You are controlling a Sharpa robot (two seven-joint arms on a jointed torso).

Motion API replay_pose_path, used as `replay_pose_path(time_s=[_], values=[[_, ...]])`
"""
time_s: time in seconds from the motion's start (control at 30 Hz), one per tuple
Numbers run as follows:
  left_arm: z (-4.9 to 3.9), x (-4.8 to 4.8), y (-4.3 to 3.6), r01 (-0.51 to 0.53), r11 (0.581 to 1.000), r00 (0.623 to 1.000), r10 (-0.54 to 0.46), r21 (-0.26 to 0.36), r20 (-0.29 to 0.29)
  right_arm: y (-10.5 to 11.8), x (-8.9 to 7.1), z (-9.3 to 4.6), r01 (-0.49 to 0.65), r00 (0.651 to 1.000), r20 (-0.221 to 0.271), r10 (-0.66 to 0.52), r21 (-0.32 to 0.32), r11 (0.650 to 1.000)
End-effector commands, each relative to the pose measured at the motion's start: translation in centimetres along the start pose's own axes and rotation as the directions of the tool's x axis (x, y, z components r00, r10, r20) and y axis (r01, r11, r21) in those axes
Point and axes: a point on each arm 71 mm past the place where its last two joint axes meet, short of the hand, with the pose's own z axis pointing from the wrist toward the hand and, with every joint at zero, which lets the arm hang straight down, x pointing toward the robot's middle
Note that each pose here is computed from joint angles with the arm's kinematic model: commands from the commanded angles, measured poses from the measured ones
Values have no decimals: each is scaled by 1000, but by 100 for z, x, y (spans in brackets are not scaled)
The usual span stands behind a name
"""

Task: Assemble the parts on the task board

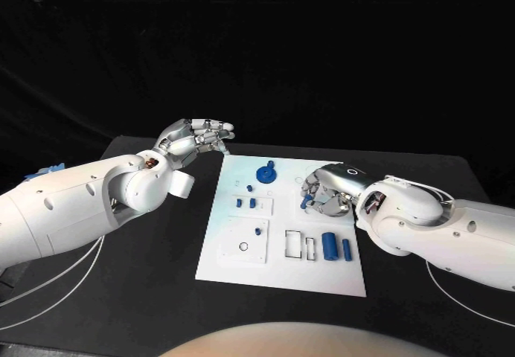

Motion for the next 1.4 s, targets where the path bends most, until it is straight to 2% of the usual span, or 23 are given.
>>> replay_pose_path(time_s=[0.03, 0.17, 0.33, 0.5, 0.77, 1.07, 1.4], values=[[9, 19, -3, 5, 1000, 1000, -5, 4, -14, 80, -106, -25, -49, 997, 64, 50, -12, 999], [14, 26, -2, 6, 1000, 1000, -6, 4, -15, 259, -197, -53, -74, 993, 87, 79, -61, 995], [19, 35, -1, 7, 1000, 1000, -7, 5, -18, 536, -189, -22, -97, 991, 83, 109, -137, 986], [28, 51, 1, 9, 1000, 1000, -9, 6, -23, 870, -62, 39, -120, 989, 58, 137, -227, 966], [41, 72, 5, 11, 1000, 1000, -11, 6, -27, 1205, 188, 100, -160, 986, 4, 169, -306, 938], [44, 89, 6, 13, 1000, 999, -13, 6, -32, 1243, 466, 183, -164, 986, -71, 149, -300, 940], [43, 88, 5, 13, 1000, 999, -13, 6, -32, 1229, 630, 215, -148, 987, -102, 124, -283, 948]])
